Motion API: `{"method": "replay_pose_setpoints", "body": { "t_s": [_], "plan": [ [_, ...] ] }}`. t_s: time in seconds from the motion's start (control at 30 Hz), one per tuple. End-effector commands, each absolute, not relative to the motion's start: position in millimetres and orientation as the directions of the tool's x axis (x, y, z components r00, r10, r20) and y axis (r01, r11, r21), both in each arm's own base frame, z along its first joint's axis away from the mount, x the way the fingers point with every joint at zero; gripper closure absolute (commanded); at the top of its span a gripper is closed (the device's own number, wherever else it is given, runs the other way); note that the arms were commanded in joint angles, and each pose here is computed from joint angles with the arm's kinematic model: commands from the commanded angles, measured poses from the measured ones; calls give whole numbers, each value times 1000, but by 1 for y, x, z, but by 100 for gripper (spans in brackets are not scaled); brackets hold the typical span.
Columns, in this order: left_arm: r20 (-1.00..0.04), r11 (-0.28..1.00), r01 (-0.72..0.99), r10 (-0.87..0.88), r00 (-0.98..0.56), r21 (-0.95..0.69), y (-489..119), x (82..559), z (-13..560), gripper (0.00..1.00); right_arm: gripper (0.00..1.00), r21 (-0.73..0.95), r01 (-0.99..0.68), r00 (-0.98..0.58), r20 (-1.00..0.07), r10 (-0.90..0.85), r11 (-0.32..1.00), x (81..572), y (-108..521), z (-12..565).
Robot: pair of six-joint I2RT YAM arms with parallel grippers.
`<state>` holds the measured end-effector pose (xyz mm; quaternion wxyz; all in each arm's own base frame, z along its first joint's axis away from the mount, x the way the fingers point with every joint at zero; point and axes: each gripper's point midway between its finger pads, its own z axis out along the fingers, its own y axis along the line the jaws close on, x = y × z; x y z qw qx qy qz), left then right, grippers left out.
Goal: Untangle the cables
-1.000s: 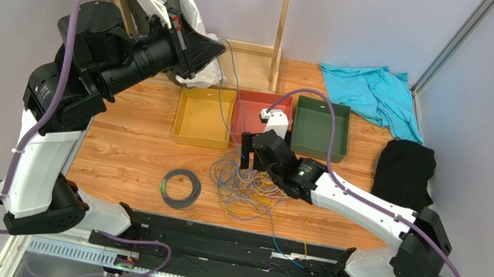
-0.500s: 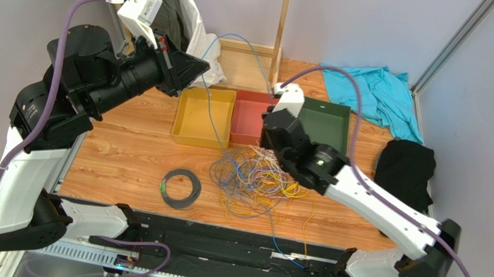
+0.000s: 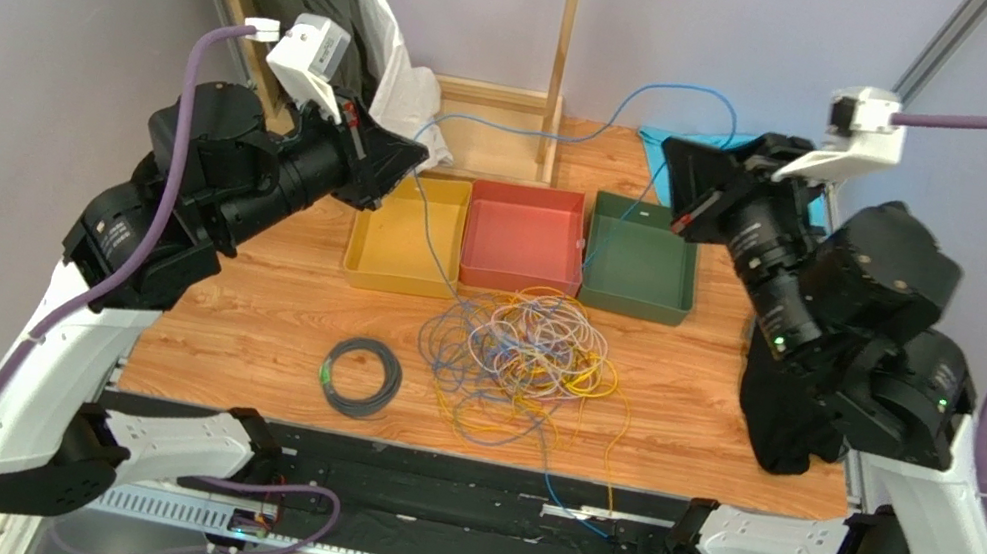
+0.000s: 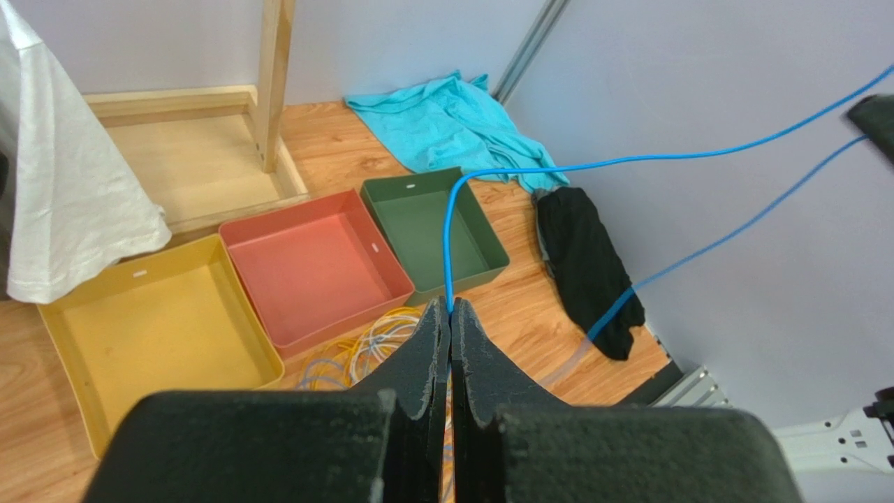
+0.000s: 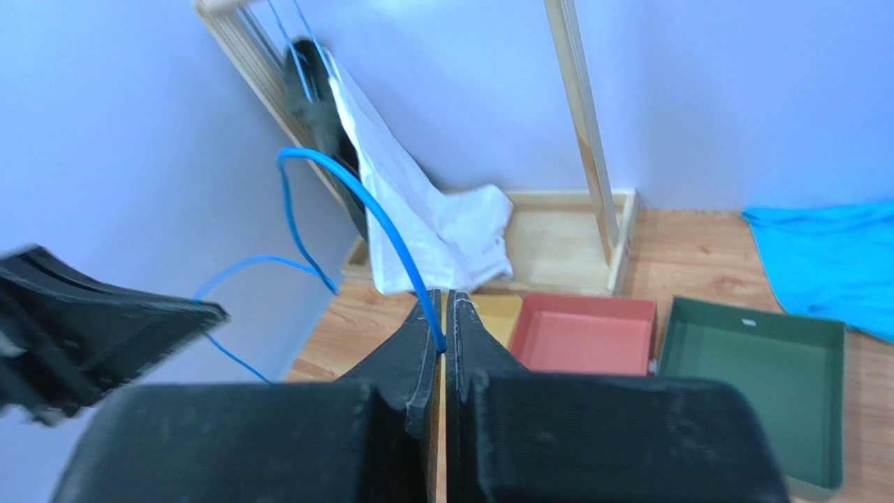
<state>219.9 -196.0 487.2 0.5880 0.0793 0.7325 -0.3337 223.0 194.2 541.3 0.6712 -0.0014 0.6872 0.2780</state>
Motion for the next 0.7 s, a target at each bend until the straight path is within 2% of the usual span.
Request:
{"method": "replay_pose_setpoints", "body": {
  "t_s": [0.0, 0.1, 0.23, 0.53, 0.67],
  "plan": [
    [-913, 734, 543, -337, -229, -407, -199, 221, 515, 100, 100, 372, -421, -49, -920, 389, 827, 211, 180, 583],
    [-917, 730, 557, -337, -213, -397, -202, 223, 523, 100, 100, 399, -459, 8, -892, 452, 794, 201, 168, 620],
    [-917, 719, 569, -335, -218, -398, -212, 229, 525, 100, 100, 396, -471, 60, -877, 477, 788, 200, 163, 640],
    [-928, 745, 554, -304, -216, -372, -238, 264, 514, 100, 100, 253, -313, 73, -955, 289, 915, 243, 188, 599],
    [-934, 771, 528, -296, -201, -357, -247, 284, 516, 100, 100, 250, -270, 73, -958, 279, 930, 264, 198, 591]
  ]
}}
